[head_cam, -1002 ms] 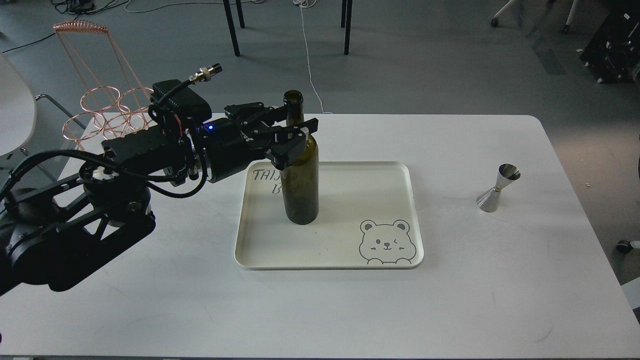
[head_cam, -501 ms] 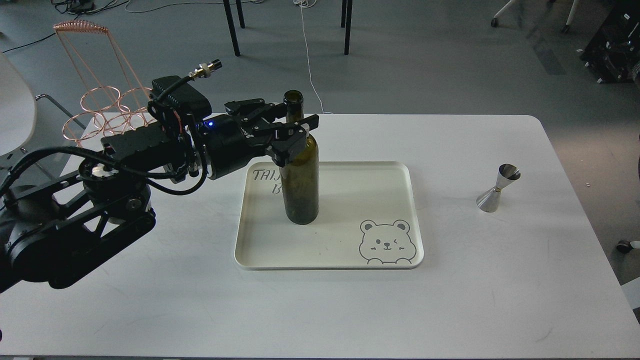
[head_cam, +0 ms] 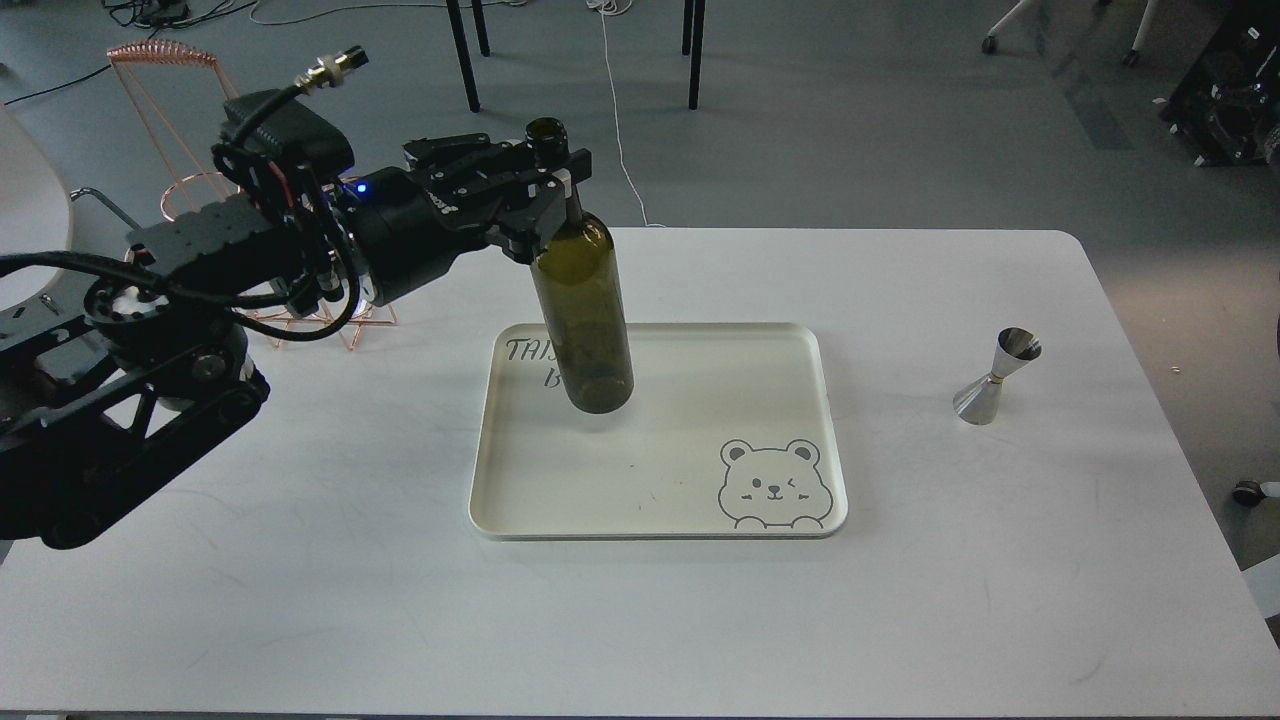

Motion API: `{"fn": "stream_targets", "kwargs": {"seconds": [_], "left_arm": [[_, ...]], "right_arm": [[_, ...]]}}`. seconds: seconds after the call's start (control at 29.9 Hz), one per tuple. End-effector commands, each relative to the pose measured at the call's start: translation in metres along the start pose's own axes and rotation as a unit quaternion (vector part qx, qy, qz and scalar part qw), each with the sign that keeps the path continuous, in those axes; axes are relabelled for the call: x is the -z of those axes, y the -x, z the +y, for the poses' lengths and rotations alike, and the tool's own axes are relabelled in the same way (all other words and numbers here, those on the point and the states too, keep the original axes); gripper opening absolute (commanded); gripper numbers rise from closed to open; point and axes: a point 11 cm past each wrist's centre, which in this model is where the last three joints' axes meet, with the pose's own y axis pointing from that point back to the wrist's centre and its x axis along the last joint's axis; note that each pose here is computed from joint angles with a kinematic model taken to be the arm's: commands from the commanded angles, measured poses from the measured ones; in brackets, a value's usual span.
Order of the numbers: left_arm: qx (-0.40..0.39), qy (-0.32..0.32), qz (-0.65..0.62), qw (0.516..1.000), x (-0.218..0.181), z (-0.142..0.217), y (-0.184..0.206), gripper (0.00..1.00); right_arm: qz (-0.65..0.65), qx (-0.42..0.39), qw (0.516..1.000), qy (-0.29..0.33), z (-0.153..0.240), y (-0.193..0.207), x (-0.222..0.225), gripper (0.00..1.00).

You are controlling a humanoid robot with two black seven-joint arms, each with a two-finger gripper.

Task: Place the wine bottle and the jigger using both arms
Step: 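Carry the bottle to the copper wine rack and lower it in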

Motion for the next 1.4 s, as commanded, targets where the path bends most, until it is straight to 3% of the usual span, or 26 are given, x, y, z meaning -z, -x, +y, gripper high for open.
{"fn": "stream_targets", "kwargs": {"seconds": [0.0, 0.23, 0.47, 0.63, 1.37], "left_arm": [[-0.008, -0.022, 0.004, 1.0, 0.021, 0.018, -0.027, 0.16], [-0.006, -0.07, -0.023, 0.997, 0.061, 0.061, -0.066, 0.13], [-0.019, -0.179, -0.032, 0.983, 0.135, 0.09, -0.091, 0.12], [-0.033, -0.217, -0.029, 0.975, 0.163, 0.105, -0.105, 0.11], [-0.014, -0.219, -0.044, 0.975, 0.17, 0.092, -0.073, 0.11]], "right_arm": [[0.0, 0.0, 1.0, -0.001, 0.0, 0.0, 0.001, 0.98], [-0.001, 0.001, 1.0, -0.001, -0.001, 0.001, 0.0, 0.98], [-0.001, 0.002, 1.0, -0.002, -0.002, 0.002, 0.001, 0.98], [0.0, 0.002, 1.0, -0.004, -0.002, 0.001, 0.004, 0.98], [0.0, 0.003, 1.0, -0.003, -0.002, 0.002, 0.003, 0.98]]}}
